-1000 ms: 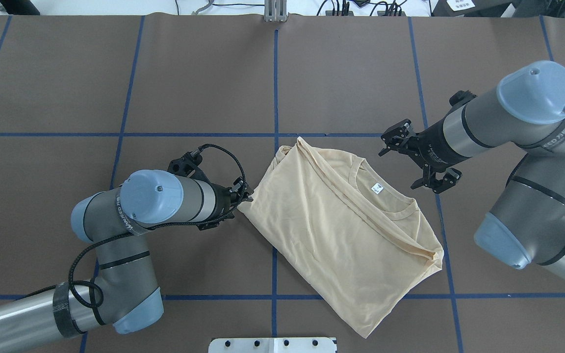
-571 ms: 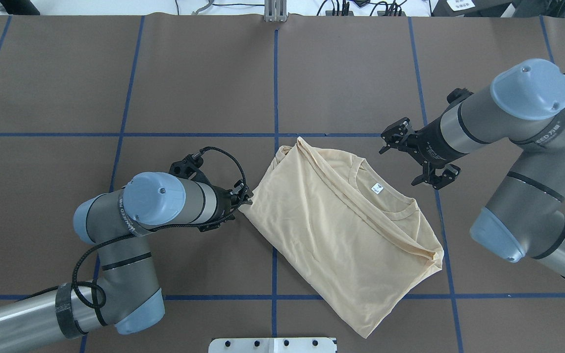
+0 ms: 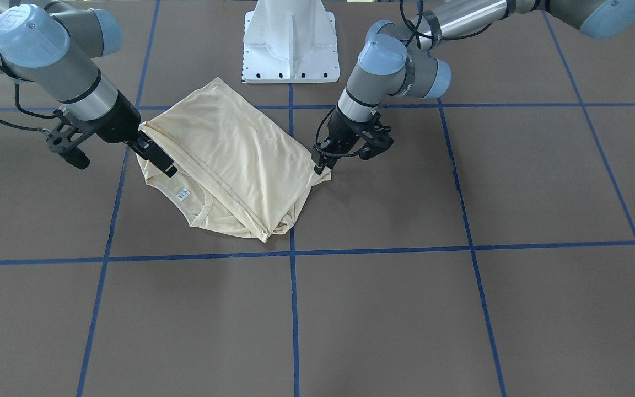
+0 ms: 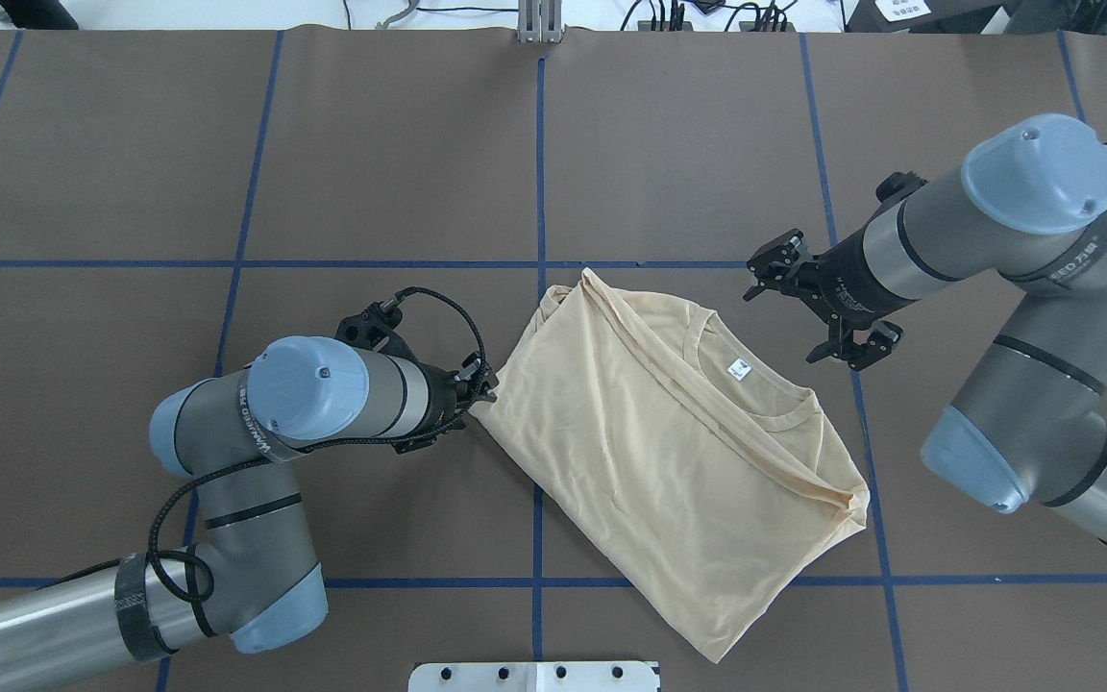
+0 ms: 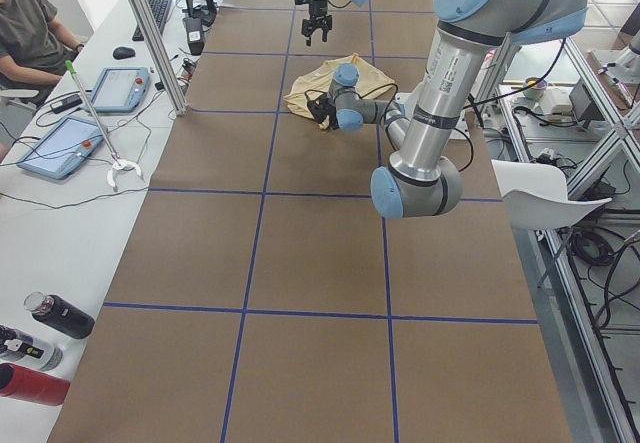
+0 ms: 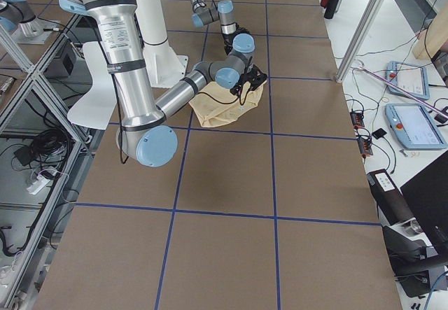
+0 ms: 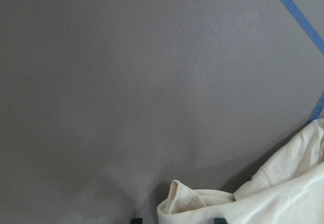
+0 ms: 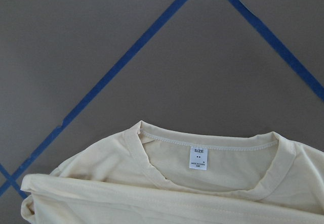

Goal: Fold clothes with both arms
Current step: 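Withdraw the left gripper while the right gripper moves to the shirt's near edge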

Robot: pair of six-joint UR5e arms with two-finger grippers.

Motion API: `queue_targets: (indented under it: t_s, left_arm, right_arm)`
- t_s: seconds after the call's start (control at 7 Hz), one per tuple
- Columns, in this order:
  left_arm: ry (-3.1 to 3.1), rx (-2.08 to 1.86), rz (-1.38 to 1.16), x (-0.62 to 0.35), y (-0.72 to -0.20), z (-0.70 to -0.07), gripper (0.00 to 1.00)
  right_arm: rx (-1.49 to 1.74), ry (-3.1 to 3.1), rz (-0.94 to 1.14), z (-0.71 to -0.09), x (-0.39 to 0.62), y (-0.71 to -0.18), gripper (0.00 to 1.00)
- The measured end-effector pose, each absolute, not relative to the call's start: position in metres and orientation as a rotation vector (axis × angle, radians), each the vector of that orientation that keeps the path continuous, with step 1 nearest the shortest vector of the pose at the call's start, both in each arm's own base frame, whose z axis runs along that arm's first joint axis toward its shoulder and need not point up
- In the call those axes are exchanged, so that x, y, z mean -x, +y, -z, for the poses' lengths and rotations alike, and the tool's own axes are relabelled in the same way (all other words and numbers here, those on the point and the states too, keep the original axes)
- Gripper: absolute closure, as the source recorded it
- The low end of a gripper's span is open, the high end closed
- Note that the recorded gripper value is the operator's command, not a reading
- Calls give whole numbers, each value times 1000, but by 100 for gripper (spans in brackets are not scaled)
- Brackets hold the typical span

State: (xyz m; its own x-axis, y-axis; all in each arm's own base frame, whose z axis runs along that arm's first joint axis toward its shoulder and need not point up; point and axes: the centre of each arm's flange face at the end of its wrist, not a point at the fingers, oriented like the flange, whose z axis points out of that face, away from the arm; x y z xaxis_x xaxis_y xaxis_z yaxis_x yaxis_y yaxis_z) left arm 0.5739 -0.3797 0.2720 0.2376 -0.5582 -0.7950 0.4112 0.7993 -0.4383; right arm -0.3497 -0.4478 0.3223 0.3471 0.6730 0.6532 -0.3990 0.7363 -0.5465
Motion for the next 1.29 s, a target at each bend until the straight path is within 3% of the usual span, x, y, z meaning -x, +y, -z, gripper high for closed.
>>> queue_targets:
  t_s: [0.43,1.0,1.14,1.29]
  left_arm:
    - [1164,72,671,-561,-400,-271,100]
    - [1209,-204,636,-539,-547,-279,100]
    - [1207,-270,621,-541,-593,-280,82]
    - [1195,-314,610,-539,-624,-281,24]
  right_arm:
    - [313,-992,-715,-324,349,-449,0]
    - [311,-991,-715,-324,350,-449,0]
    - [310,-993,-715,-323,350,-449,0]
    - [308,-994,-713,-322,351,-449,0]
